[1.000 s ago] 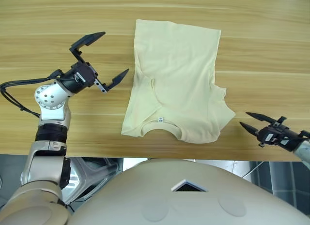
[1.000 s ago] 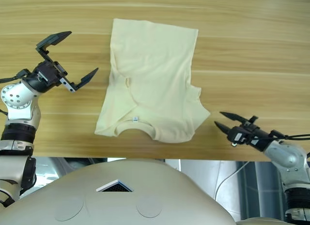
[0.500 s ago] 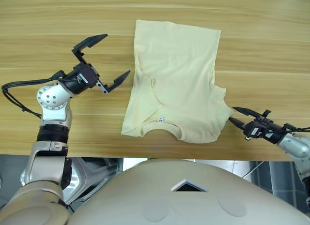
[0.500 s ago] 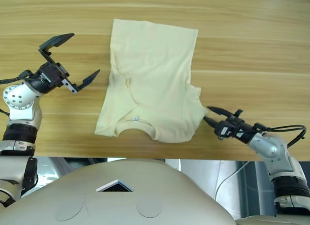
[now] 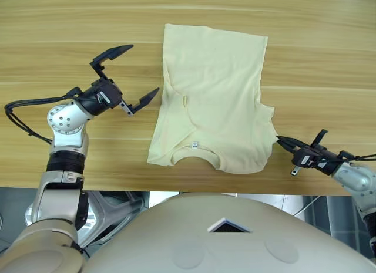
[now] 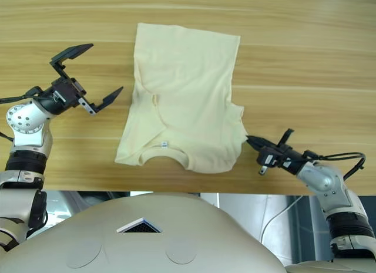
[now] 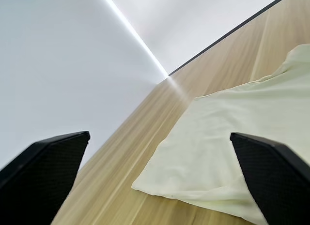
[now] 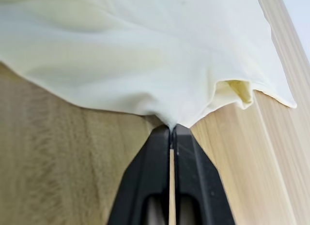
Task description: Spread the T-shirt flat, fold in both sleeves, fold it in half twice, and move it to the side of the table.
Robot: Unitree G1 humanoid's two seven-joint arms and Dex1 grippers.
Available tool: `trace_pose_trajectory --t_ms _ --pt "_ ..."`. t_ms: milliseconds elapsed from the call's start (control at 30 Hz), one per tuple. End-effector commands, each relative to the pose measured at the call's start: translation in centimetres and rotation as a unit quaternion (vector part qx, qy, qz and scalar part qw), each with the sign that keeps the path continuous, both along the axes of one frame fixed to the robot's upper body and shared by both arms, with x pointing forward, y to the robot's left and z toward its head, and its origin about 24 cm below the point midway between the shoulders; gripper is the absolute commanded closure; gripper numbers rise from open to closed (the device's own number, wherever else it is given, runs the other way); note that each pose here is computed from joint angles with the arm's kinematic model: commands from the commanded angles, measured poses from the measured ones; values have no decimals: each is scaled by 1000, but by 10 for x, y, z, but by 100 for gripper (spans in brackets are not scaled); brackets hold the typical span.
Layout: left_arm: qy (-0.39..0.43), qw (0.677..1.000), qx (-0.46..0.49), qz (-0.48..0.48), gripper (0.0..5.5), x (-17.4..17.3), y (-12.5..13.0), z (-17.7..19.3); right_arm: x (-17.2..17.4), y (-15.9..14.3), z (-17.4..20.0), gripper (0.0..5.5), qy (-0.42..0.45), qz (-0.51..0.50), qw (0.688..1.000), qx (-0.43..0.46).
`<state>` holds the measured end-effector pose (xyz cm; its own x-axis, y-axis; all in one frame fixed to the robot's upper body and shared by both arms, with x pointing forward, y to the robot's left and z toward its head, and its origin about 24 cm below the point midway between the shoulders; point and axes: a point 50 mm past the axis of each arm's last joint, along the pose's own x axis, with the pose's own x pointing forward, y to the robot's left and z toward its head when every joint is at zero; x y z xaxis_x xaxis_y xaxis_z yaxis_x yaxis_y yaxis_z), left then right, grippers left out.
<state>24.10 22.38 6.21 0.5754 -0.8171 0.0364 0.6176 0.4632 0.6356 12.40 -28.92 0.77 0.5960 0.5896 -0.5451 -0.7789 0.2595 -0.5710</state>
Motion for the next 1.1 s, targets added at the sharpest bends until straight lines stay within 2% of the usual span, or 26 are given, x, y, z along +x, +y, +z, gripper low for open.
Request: trace_pose_trajectory --t_ms 33,267,600,833,1100 --pt "-11 1000 2 5 10 4 1 3 -7 -15 6 548 13 -12 999 -28" --pt "-13 1000 1 3 10 5 -1 4 -1 -13 18 548 -11 3 1000 -25" --pt "-11 1000 4 0 10 6 -3 2 28 13 32 548 -70 48 996 -6" --pt "-9 1000 3 -3 10 5 -6 0 36 15 46 548 -96 68 993 -16" --pt "-6 1000 5 -4 10 7 -9 -2 43 37 47 548 -98 121 988 -15"
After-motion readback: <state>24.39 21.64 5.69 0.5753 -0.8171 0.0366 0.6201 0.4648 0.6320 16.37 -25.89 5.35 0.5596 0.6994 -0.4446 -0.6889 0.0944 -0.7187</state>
